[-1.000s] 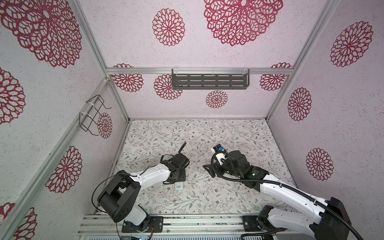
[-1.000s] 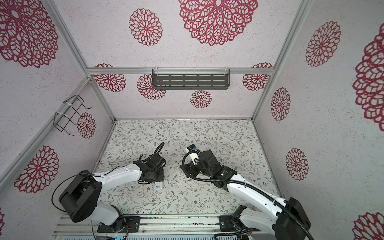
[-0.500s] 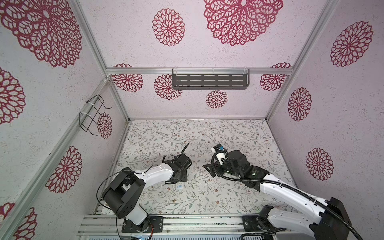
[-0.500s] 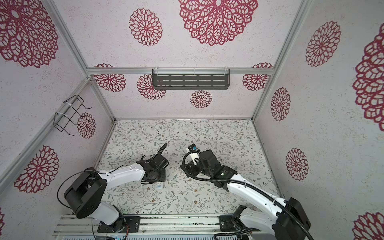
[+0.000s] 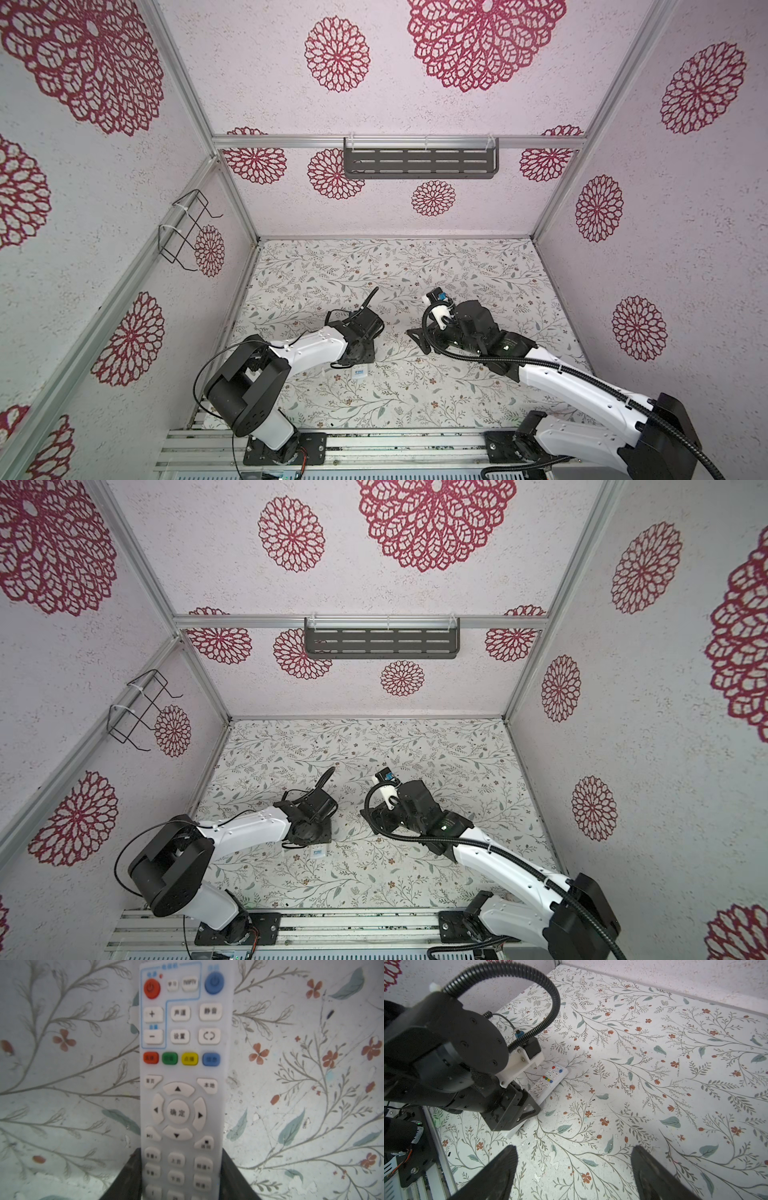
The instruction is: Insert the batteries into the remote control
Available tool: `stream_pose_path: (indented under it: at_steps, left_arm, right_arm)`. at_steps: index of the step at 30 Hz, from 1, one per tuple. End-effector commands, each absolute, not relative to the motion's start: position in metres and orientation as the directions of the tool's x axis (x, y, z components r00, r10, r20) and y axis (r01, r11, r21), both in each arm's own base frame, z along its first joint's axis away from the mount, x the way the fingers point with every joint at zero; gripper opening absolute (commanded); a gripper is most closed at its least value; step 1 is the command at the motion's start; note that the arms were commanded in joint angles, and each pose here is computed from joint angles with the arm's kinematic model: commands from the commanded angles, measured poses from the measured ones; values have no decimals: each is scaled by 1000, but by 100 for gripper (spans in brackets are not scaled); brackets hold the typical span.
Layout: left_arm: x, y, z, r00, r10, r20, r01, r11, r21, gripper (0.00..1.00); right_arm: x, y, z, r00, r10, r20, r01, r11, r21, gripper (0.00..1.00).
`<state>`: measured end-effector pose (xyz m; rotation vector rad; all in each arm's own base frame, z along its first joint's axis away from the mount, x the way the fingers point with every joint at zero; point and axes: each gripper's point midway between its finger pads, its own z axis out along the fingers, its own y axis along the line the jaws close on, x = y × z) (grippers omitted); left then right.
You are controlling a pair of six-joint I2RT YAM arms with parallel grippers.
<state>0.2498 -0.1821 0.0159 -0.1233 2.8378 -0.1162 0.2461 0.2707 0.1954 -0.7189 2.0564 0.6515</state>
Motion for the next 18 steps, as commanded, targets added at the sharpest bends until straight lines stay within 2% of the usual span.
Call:
stream_pose_path:
  at_steps: [1,18]
  left_arm:
    - [249,-180,13,-948,-109,-300,-88,993,-82,43]
    - [253,-185,26,-936,-123,-330,-86,989,-125,70]
  right_arm:
    - [251,271,210,-464,-226,-857,-685,705,185,89]
    - [252,266,219,-453,-213,-865,-672,719,175,89]
